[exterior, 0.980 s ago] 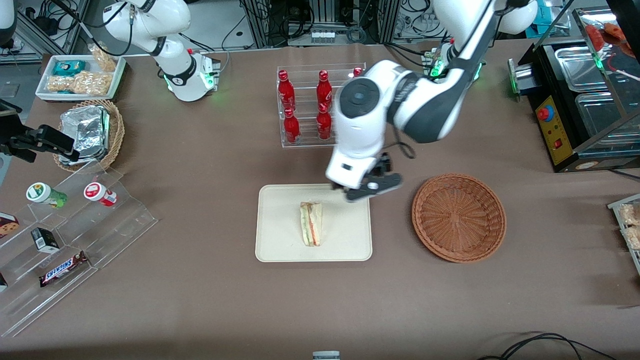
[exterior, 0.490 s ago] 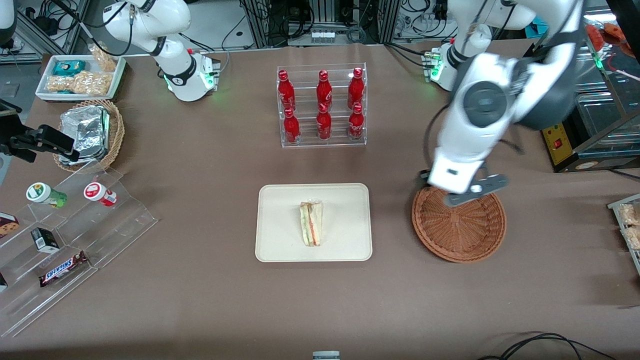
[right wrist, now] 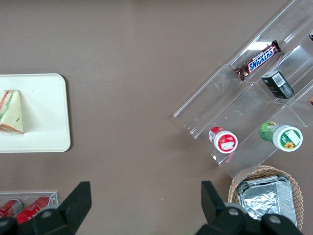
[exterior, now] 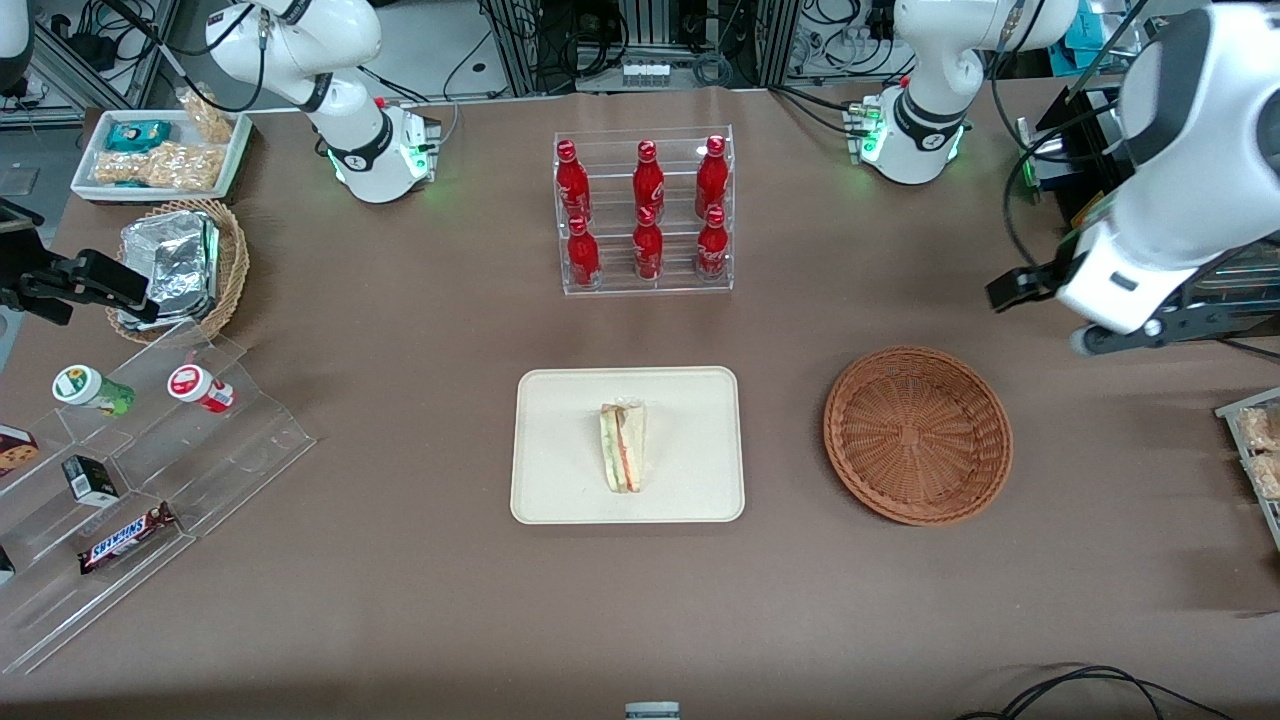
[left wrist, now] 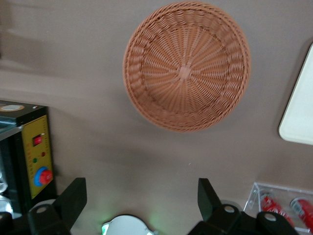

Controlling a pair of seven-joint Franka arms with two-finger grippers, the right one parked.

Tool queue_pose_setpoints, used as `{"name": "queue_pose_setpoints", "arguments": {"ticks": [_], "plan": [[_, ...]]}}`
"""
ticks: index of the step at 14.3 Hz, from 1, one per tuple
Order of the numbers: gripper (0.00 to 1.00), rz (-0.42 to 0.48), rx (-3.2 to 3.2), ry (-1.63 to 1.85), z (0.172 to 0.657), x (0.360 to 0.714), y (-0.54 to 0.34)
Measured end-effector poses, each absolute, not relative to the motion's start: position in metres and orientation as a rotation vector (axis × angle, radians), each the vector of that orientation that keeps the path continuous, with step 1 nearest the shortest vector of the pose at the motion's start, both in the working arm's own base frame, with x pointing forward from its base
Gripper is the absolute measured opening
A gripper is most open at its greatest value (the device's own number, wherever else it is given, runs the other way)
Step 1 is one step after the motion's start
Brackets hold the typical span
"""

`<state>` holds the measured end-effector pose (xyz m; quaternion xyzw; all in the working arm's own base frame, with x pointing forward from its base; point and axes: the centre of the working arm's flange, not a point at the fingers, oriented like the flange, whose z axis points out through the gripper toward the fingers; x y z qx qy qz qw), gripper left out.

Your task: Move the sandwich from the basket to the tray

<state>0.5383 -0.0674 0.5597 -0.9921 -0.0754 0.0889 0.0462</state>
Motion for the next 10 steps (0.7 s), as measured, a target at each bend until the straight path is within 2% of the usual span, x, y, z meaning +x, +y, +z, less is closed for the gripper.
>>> {"name": "queue_pose_setpoints", "arguments": {"ticks": [6, 10], "plan": [[1.0, 0.197, -3.057, -0.244, 0.599, 0.537, -0.023], [1.0, 0.108, -3.075, -0.28, 0.626, 0.541, -0.008]]}}
